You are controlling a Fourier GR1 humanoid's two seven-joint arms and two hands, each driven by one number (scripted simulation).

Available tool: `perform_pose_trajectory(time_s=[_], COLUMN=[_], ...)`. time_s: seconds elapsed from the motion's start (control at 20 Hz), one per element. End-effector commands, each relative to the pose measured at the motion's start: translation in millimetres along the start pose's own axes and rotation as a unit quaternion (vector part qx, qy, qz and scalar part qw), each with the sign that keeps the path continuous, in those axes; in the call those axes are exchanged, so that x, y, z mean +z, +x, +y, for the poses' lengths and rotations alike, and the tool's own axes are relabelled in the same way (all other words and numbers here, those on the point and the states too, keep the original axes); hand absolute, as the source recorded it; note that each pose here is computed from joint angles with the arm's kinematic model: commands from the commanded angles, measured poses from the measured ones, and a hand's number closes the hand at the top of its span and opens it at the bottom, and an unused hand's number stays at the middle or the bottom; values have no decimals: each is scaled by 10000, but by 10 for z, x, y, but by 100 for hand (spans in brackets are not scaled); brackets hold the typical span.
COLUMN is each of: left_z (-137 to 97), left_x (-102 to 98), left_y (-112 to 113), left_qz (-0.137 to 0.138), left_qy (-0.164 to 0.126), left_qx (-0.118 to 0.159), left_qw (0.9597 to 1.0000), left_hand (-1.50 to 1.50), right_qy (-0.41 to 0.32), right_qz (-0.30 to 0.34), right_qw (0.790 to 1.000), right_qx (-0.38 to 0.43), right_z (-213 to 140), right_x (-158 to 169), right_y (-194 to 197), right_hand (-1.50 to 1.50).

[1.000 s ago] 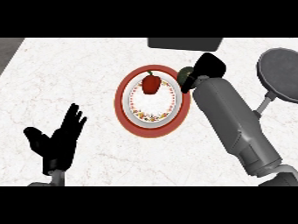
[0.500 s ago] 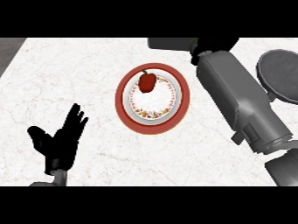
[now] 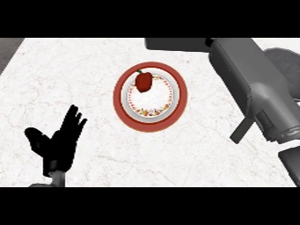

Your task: Pick the squash from the plate and place it in the pan

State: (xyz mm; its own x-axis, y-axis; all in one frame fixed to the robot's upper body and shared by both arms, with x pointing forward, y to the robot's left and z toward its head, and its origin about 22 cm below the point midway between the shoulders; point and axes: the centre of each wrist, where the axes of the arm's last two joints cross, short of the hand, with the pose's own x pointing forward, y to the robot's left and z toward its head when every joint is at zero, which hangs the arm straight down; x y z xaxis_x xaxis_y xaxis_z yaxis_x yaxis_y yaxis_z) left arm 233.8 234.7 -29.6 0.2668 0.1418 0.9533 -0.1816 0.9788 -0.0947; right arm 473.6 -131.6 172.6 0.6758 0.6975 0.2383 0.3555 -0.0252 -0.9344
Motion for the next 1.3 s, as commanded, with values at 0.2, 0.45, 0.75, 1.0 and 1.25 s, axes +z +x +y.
perform_pose_trajectory(time_s=[0.2, 0.45, 0.75, 1.0, 1.25], left_z=[127, 25, -153, -39, -141], left_x=[92, -44, -110, 2, 22], left_y=[-113, -14, -94, -106, -95], left_qz=[181, 111, 67, 56, 76], left_qy=[11, 79, -50, -22, -208], left_qx=[10, 25, 50, 44, -48], left_qw=[9998, 9999, 10000, 10000, 9997], left_hand=[0, 0, 0, 0, 0], right_qy=[-483, -741, -851, -968, -1011], right_qz=[1087, 1233, 1399, 1633, 1730], right_qw=[9883, 9885, 9861, 9803, 9774], right_qx=[-950, -471, -291, -553, -674], right_z=[-20, 207, 425, 514, 480], right_x=[-532, -741, -1004, -1248, -1371], right_y=[-410, -799, -1402, -2067, -2354], right_hand=[150, 150, 150, 150, 150])
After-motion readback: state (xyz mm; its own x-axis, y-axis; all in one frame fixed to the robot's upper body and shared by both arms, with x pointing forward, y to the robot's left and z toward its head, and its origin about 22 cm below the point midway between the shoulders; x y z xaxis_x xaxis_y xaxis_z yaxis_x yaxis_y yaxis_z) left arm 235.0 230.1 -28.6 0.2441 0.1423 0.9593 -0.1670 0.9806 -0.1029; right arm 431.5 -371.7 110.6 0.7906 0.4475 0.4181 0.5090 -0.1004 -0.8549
